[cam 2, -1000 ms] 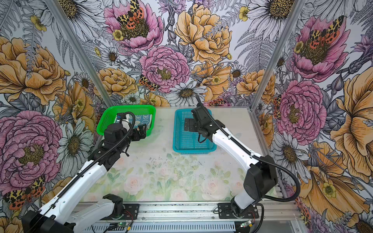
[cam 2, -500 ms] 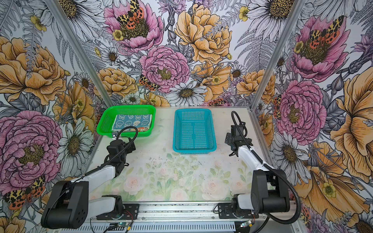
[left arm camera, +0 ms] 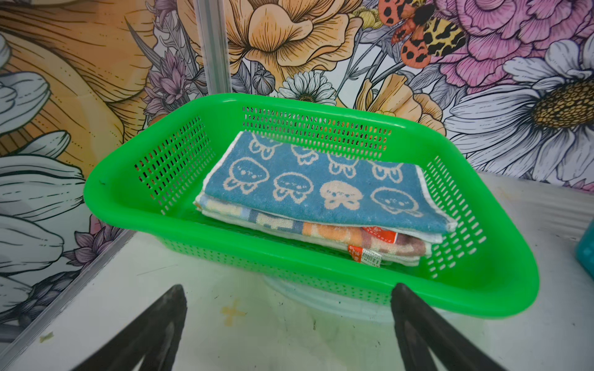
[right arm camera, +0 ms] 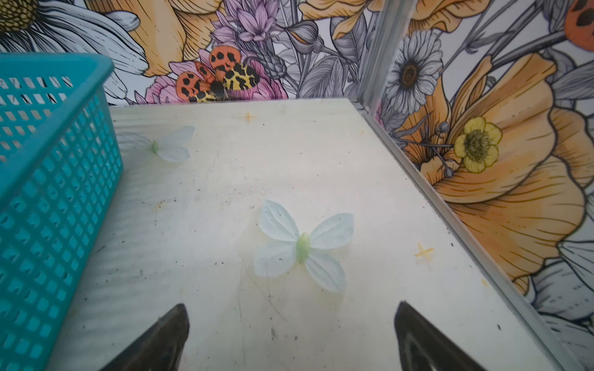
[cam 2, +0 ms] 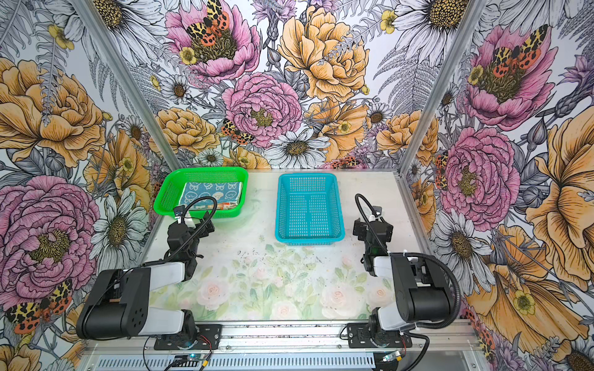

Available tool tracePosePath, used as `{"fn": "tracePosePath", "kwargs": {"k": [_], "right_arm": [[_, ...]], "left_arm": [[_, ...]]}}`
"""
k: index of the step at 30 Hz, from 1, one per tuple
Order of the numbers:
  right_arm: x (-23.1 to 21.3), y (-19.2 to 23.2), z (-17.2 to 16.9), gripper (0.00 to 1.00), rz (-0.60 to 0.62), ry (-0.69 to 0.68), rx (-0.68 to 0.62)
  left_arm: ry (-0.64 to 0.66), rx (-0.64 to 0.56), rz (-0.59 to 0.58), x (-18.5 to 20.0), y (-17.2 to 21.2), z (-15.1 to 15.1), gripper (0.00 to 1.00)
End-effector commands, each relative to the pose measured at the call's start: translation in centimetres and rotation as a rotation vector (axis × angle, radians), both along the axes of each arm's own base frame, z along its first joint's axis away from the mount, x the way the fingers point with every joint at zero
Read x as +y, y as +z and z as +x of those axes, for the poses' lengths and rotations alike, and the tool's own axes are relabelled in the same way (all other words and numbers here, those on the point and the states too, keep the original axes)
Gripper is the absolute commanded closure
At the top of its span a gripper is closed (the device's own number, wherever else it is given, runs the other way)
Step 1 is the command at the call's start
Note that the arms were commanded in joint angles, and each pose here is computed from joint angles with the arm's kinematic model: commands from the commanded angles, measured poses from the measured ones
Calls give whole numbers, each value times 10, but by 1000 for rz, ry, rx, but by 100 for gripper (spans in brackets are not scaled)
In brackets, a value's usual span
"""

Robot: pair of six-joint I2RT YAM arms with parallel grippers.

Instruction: Fold and stack the towels

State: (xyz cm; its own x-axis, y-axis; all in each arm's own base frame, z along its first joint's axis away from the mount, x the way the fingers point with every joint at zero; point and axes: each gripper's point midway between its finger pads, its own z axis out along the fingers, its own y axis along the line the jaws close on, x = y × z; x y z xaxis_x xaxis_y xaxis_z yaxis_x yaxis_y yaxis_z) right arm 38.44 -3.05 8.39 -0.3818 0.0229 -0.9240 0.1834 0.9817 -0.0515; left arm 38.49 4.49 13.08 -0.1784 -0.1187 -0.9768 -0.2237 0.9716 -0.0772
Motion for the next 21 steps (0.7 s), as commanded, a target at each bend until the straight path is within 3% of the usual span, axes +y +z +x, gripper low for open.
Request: {"fn": "tracePosePath", "kwargs": {"k": [1,8,21], "right_arm": [[8,33,14,1,-13,64,-158],[-10,31,10,1,5,-47,-146],[-10,31,11,0,3,-45,-149]], "left_arm": [[-113,-96,-6,-15,5,9,1],[-123,-21,14,-21,-2,19,1],[-119,-19,19,-21,-1,19,1]]}}
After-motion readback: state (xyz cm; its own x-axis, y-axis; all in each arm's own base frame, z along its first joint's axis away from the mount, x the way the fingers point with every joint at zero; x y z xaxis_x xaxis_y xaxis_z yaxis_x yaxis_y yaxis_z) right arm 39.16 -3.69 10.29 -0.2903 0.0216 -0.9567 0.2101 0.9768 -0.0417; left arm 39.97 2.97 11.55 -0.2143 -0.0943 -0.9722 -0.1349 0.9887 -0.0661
